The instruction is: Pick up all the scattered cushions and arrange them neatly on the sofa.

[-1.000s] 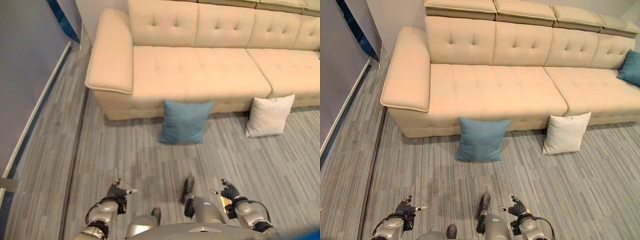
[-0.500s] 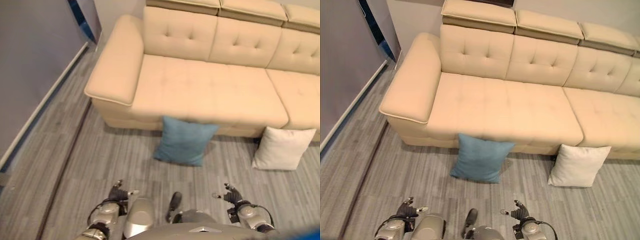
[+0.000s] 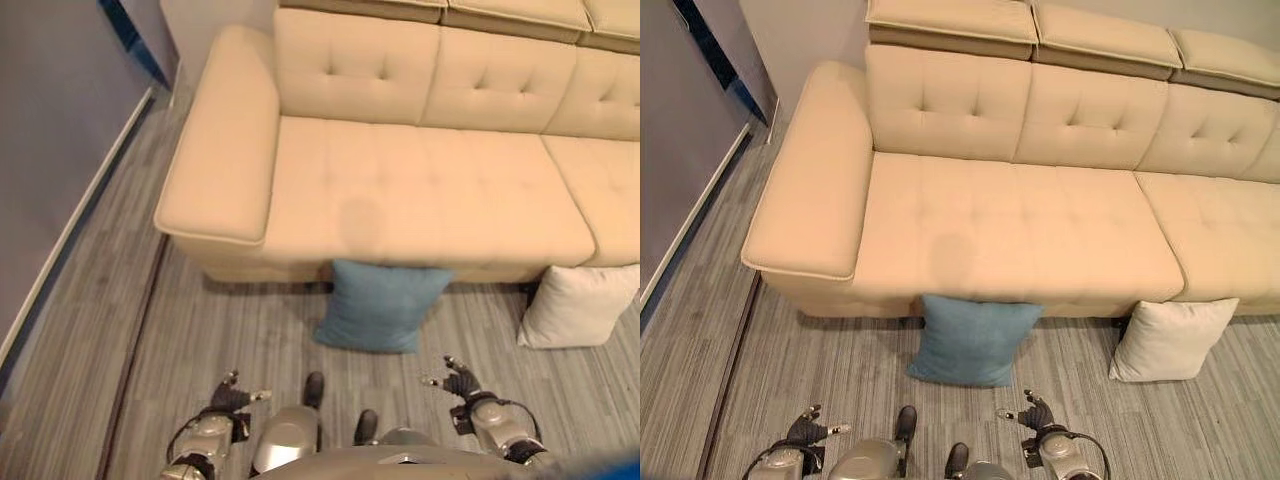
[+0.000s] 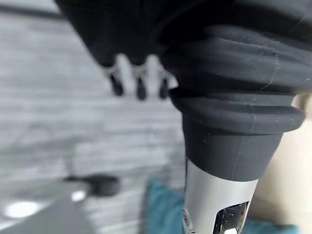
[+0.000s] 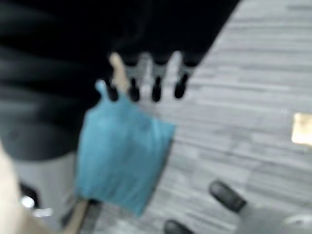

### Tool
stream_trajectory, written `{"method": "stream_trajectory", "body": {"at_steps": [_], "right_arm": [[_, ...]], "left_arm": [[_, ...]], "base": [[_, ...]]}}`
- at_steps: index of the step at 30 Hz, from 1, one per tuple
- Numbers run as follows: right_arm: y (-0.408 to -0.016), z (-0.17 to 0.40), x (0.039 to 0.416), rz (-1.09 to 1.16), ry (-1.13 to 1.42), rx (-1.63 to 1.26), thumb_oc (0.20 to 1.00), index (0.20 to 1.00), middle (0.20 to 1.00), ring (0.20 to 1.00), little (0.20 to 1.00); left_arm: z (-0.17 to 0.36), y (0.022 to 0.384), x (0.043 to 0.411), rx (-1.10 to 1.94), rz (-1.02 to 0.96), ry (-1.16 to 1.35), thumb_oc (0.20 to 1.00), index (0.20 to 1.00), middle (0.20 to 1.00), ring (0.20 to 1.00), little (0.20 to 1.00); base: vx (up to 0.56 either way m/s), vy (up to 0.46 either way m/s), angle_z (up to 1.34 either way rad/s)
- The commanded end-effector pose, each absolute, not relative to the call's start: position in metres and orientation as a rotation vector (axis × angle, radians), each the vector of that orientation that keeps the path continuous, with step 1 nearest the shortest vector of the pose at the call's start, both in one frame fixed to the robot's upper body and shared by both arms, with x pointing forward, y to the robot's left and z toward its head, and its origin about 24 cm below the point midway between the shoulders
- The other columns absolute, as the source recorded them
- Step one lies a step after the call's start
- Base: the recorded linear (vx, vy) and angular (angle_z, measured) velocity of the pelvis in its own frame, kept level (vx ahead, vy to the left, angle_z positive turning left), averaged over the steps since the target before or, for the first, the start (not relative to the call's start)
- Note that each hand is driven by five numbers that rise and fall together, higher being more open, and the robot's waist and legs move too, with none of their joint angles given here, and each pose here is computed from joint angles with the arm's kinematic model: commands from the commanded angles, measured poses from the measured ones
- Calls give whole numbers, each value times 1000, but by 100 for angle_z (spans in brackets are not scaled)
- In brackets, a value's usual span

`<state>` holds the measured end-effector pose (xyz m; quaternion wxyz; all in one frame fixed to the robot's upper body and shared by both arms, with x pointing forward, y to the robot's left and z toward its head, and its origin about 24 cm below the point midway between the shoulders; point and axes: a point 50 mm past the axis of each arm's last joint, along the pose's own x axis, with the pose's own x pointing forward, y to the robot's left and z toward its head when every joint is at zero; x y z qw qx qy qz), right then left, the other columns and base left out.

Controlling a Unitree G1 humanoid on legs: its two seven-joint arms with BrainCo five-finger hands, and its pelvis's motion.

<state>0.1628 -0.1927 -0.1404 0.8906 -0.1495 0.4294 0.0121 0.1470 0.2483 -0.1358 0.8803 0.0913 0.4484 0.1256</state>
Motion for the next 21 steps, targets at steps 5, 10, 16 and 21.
{"method": "stream_trajectory", "body": {"at_steps": [5,10,16,21], "right_arm": [[-199,-132,175,46,827,-367,1000,1000,1000,1000,1000],[-203,-128,180,34,815,-376,1000,1000,1000,1000,1000],[-210,-131,174,28,843,-389,1000,1000,1000,1000,1000],[-222,-131,166,-28,851,-376,1000,1000,1000,1000,1000]], "left_arm": [[-134,248,150,213,249,910,1000,1000,1000,1000,1000],[-131,251,157,219,260,892,1000,1000,1000,1000,1000],[-131,252,155,202,283,892,1000,1000,1000,1000,1000],[-124,237,177,205,208,823,1000,1000,1000,1000,1000]], "base": [[73,17,-6],[162,-115,-13],[244,-217,26],[94,-255,66]]}}
